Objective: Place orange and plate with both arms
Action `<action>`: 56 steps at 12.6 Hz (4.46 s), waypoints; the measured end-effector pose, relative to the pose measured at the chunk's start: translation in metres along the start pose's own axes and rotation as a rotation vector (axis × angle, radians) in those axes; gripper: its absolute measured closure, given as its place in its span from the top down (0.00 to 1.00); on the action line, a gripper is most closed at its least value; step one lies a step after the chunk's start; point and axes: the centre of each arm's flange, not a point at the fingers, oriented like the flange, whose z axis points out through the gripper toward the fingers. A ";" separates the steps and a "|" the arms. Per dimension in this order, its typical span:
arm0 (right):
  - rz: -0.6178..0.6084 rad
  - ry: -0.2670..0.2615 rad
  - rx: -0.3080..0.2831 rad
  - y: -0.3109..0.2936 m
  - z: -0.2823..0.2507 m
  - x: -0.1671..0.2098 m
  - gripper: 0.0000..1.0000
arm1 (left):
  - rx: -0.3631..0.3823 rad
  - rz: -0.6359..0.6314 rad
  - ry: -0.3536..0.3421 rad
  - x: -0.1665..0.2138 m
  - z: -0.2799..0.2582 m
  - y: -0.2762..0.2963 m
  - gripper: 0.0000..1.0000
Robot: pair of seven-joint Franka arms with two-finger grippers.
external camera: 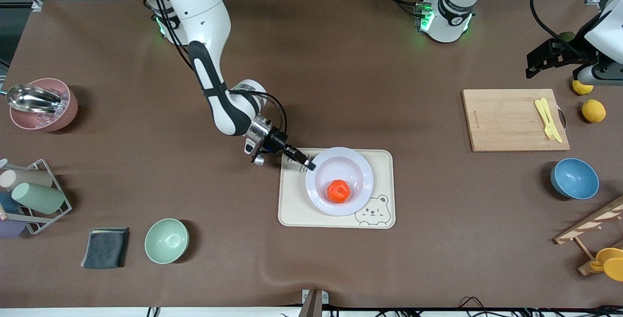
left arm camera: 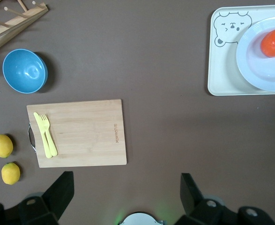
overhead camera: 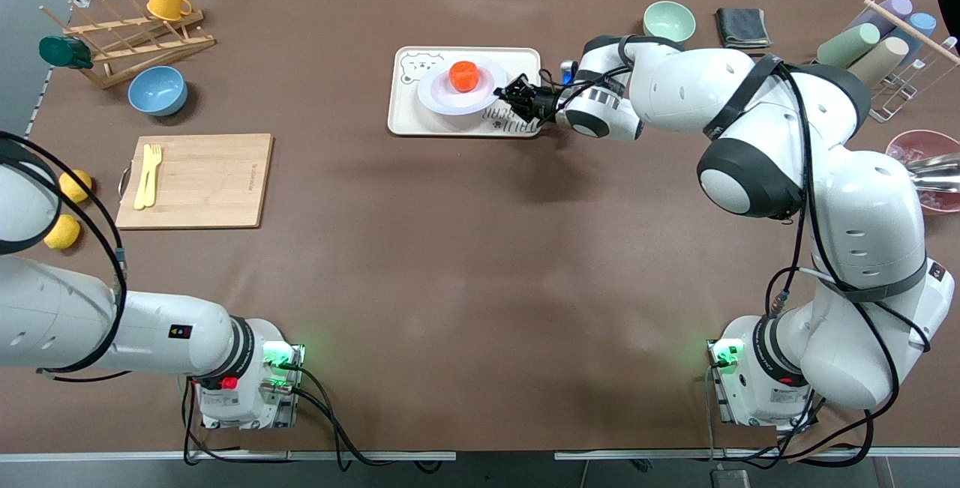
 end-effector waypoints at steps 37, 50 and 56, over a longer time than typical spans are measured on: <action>-0.112 -0.358 -0.941 -0.204 -0.298 0.295 1.00 | 0.000 -0.006 0.001 0.000 0.000 -0.003 1.00; -0.484 -0.265 -1.140 -0.372 -0.489 0.225 1.00 | 0.000 -0.006 0.003 0.000 -0.001 -0.003 1.00; -0.522 -0.263 -1.159 -0.388 -0.492 0.205 1.00 | 0.000 -0.006 0.003 0.000 -0.001 -0.003 1.00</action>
